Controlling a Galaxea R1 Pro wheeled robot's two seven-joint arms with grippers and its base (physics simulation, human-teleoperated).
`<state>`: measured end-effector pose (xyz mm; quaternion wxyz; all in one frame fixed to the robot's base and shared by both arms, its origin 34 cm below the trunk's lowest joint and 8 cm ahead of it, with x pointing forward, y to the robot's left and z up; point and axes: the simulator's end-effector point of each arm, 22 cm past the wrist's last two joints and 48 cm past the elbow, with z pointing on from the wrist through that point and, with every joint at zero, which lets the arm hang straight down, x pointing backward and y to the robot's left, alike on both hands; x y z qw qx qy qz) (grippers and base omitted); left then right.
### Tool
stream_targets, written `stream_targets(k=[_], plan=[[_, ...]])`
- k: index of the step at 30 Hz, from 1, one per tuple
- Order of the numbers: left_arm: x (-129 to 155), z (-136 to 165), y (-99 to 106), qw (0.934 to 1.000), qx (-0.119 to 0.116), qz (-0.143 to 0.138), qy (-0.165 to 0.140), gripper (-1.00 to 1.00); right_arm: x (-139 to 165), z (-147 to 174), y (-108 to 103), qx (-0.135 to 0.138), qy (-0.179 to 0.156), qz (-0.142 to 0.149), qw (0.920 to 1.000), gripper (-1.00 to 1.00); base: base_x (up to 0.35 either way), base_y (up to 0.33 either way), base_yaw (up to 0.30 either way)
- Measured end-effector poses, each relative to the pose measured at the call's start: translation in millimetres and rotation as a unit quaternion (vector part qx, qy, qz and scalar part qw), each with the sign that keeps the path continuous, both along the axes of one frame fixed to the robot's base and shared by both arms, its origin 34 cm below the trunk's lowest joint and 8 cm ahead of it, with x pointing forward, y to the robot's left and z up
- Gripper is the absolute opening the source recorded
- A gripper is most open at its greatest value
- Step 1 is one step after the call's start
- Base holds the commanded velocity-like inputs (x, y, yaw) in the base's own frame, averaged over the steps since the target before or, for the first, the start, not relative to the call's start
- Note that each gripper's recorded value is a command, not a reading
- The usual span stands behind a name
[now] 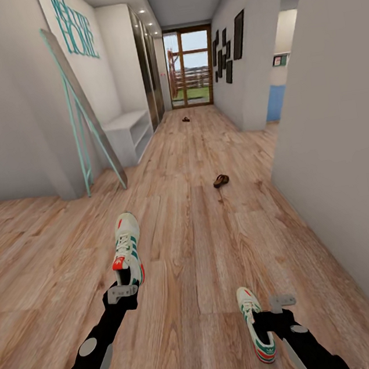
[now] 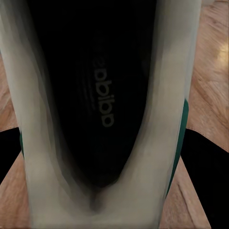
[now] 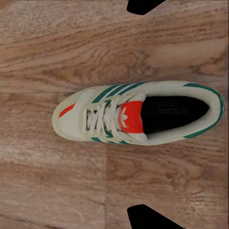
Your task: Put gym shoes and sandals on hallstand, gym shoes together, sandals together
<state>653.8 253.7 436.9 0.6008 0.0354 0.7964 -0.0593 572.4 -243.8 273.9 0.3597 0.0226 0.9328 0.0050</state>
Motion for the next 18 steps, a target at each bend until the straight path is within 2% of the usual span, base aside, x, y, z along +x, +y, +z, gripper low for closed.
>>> stream_targets(k=[2,3,18], plan=[[-1,-5,0,1.0000,0.000,0.000,0.004,-1.00,-6,-10,0,0.000,-0.003,0.000,1.0000,1.00,0.000,0.000,0.001],[-1,-7,1,1.0000,-0.001,0.001,0.006,-1.00,-15,-17,2,-0.001,-0.049,0.000,0.9988,1.00,0.000,0.000,0.000],[-6,-43,0,0.9994,-0.001,0.000,0.035,-1.00,-30,-46,3,0.000,-0.033,0.002,0.9995,1.00,0.000,0.000,0.000]])
